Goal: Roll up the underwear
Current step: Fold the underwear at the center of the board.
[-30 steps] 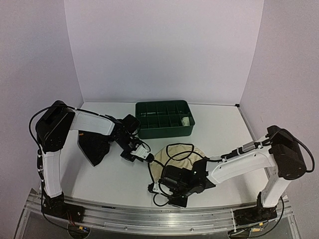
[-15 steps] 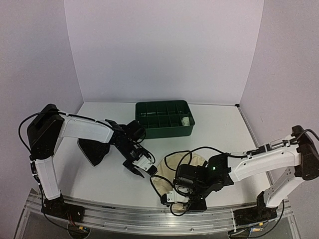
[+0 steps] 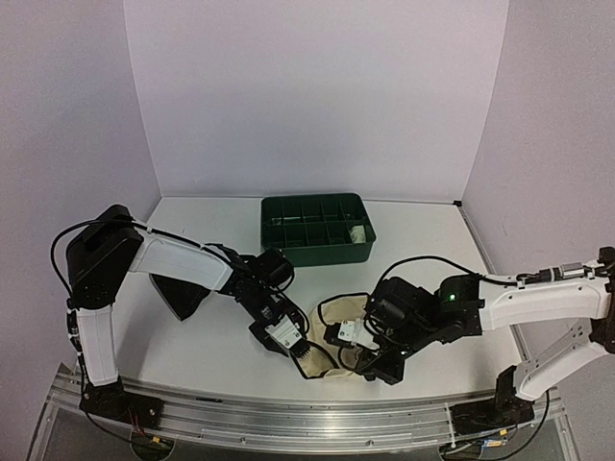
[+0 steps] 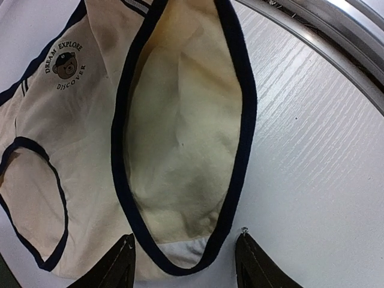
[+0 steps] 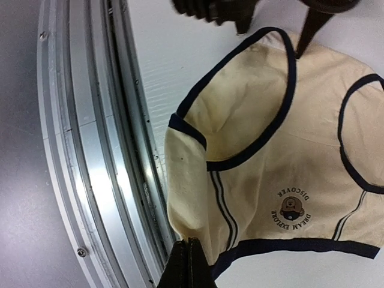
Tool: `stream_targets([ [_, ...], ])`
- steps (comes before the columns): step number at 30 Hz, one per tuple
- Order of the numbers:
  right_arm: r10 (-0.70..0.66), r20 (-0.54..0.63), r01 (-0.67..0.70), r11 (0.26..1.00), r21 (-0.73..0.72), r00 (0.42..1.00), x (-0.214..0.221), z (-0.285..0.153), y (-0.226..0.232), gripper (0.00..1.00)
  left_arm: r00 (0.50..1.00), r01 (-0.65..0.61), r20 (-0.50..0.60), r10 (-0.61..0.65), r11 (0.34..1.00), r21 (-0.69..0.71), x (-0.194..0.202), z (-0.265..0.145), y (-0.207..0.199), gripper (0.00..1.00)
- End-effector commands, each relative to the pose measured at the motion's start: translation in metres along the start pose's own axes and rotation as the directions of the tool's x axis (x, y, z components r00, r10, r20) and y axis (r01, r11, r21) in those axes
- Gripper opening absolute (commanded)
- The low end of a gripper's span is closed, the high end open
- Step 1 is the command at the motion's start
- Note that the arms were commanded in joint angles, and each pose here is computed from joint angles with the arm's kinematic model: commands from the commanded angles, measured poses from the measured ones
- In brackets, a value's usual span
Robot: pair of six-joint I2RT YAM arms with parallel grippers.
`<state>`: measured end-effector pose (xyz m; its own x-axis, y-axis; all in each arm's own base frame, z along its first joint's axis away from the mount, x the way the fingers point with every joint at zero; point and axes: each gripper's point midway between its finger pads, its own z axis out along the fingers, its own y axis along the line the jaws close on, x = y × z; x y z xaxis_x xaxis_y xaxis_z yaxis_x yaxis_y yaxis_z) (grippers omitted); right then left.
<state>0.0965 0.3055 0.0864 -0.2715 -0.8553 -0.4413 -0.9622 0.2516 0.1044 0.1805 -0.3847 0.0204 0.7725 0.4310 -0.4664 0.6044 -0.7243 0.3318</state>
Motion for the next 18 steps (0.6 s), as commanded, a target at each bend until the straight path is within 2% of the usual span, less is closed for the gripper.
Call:
stream_targets([
  [1,0.172,0.109,-0.172,0.985,-0.014,0.979,-0.012,-0.017,-0.021,0.0,0.999,-0.004,-0.052,0.005,1.0,0.029,0.014,0.007,-0.004,0.55],
  [6,0.363,0.144,-0.365,0.931,-0.012,0.921,-0.012,-0.027,-0.052,0.0,0.997,0.057,-0.052,-0.056,0.998,0.021,0.015,0.011,0.002,0.49],
  [12,0.568,0.187,-0.586,0.809,0.057,0.802,-0.002,-0.035,-0.101,0.0,0.991,0.125,-0.056,-0.123,0.992,0.034,0.017,0.012,0.0,0.46],
  [15,0.634,0.215,-0.662,0.743,0.1,0.743,0.004,-0.04,-0.125,0.0,0.988,0.149,-0.046,-0.147,0.988,0.049,0.015,0.011,-0.003,0.46],
  [18,0.65,0.228,-0.684,0.719,0.125,0.725,0.003,-0.042,-0.14,0.0,0.98,0.199,-0.03,-0.197,0.979,0.05,0.013,0.007,0.004,0.46],
])
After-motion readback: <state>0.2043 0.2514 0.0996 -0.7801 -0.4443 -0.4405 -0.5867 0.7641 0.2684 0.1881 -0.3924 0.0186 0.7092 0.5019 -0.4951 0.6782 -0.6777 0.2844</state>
